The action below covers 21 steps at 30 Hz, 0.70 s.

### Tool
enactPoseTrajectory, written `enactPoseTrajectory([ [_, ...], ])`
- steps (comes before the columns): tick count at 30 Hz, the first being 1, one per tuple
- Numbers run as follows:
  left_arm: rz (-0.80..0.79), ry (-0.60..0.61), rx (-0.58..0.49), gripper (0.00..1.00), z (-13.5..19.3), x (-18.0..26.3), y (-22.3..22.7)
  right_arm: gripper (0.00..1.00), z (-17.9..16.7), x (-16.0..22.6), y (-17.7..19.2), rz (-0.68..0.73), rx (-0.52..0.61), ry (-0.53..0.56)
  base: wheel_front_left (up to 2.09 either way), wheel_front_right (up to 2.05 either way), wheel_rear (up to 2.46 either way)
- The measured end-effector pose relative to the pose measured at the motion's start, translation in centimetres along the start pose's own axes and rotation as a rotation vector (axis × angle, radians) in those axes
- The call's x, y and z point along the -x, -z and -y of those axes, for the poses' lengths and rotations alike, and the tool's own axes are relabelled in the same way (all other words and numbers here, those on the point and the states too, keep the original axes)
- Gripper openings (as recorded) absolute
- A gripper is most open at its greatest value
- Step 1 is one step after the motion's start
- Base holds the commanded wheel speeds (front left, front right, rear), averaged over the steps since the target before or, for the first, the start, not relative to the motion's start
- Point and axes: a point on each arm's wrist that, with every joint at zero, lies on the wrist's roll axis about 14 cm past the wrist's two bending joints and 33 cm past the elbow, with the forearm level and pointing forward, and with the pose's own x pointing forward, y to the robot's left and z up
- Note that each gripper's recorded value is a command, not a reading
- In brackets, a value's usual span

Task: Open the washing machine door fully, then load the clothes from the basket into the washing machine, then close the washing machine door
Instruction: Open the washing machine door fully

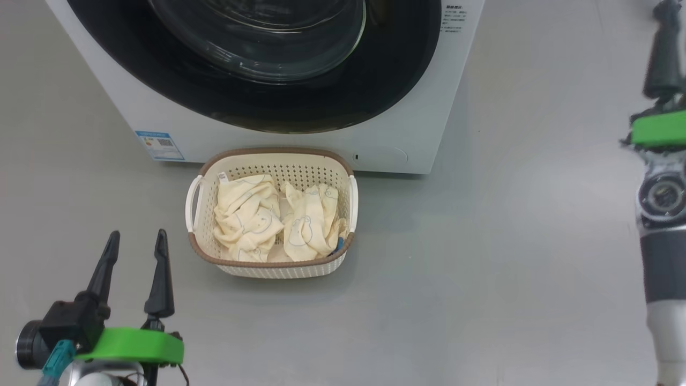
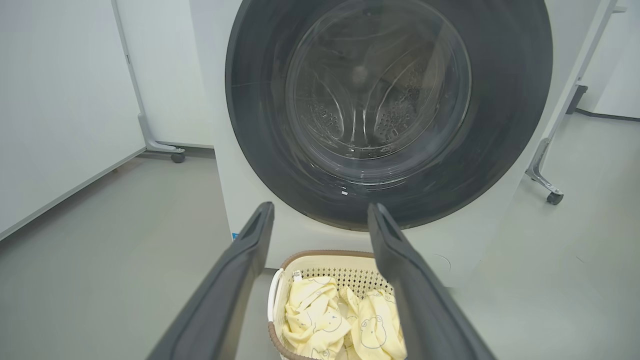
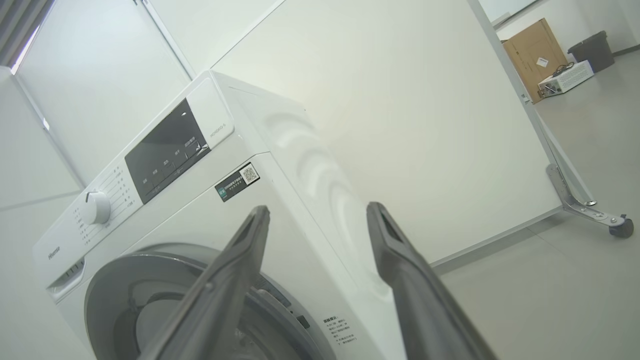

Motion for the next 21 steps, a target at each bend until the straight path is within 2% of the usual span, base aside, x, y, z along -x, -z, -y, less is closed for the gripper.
enactPoseTrajectory([
  [4,0.018,-0.008,-0.005,1.00,-0.2,-0.3,-0.5,1.00,1.7,-2.5,-2.4,0.101,-0.217,0.091,0.00,0.00,0.00],
  [5,0.020,-0.010,-0.007,1.00,-0.3,-0.3,-0.6,0.92,2.3,-2.9,-2.7,0.117,-0.272,0.115,0.00,0.00,0.00],
  [6,0.025,-0.012,-0.008,1.00,-0.3,-0.4,-0.7,0.59,2.8,-3.3,-2.8,0.129,-0.321,0.139,0.00,0.00,0.00],
  [7,0.028,-0.014,-0.008,1.00,-0.4,-0.4,-0.8,0.50,3.4,-3.7,-3.0,0.144,-0.367,0.162,0.00,0.00,0.00],
  [8,0.028,-0.011,-0.007,1.00,-0.4,-0.5,-0.8,0.04,3.9,-4.1,-2.9,0.144,-0.411,0.182,0.00,0.00,0.00],
  [9,0.027,-0.017,-0.005,1.00,-0.5,-0.5,-0.8,0.00,4.7,-4.8,-2.4,0.138,-0.494,0.219,0.00,0.00,0.00],
  [13,0.025,-0.018,-0.003,1.00,-0.6,-0.7,-0.7,0.00,5.8,-6.3,-0.5,0.103,-0.650,0.279,0.00,0.00,0.00],
  [18,0.022,-0.026,-0.009,1.00,-0.9,-1.4,-0.5,0.00,5.9,-8.5,2.5,0.036,-0.779,0.319,0.00,0.00,0.00],
  [21,0.027,-0.034,-0.011,1.00,-1.2,-2.0,-0.5,0.00,4.8,-9.8,5.5,-0.065,-0.840,0.313,0.00,0.00,0.00],
])
